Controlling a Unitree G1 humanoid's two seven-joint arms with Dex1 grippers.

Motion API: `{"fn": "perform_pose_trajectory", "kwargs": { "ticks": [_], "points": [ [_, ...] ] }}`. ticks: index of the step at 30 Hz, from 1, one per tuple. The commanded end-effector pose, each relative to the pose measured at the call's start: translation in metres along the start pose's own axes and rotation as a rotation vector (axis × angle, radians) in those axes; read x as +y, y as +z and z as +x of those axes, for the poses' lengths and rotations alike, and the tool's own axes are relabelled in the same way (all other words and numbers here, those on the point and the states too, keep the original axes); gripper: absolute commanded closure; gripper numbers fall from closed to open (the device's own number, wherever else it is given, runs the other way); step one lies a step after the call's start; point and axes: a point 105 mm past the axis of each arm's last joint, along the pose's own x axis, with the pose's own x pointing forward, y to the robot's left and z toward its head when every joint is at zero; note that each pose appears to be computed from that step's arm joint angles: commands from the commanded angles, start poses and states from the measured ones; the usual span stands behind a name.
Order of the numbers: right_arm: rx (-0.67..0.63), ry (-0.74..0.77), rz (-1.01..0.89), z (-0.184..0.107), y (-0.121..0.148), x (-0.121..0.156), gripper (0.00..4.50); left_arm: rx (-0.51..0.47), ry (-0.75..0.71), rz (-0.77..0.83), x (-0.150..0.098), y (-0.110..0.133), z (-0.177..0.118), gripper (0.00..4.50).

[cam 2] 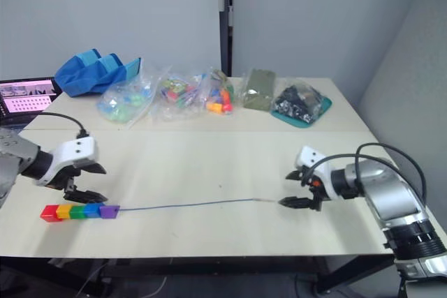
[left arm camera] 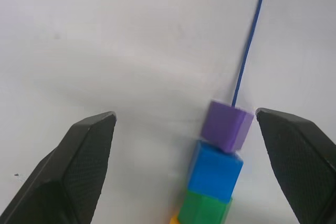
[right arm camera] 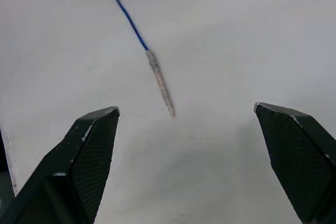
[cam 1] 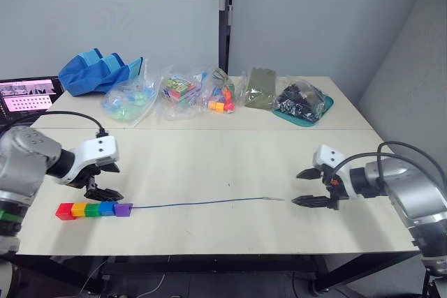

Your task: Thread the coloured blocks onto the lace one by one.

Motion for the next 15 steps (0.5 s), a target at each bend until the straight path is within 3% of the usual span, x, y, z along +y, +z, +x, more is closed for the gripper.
{"fn": "perform_pose_trajectory", "kwargs": {
  "ticks": [1, 2, 4, 6, 10, 15],
  "points": [
    [-0.111, -0.06, 0.01, -0.014, 0.009, -0.008, 0.06, -0.16, 0.172, 0.009, 0.016, -0.001, -0.022, 0.0],
    [-0.161, -0.096, 0.034, -0.017, 0.008, -0.011, 0.06, -0.243, 0.215, -0.044, 0.017, -0.008, -0.03, 0.0],
    [-0.244, -0.155, 0.085, -0.025, 0.005, -0.015, 0.06, -0.312, 0.284, -0.11, 0.015, -0.026, -0.043, 0.0],
    [-0.272, -0.179, 0.099, -0.029, 0.003, -0.016, 0.06, -0.335, 0.309, -0.1, 0.012, -0.03, -0.047, 0.0],
    [-0.335, -0.229, 0.13, -0.037, -0.002, -0.018, 0.06, -0.519, 0.511, -0.3, 0.025, -0.056, -0.065, 0.0],
    [-0.404, -0.316, 0.174, -0.049, -0.015, -0.028, 0.06, -0.422, 0.598, -0.409, 0.005, -0.113, -0.07, 0.0]
  ]
}}
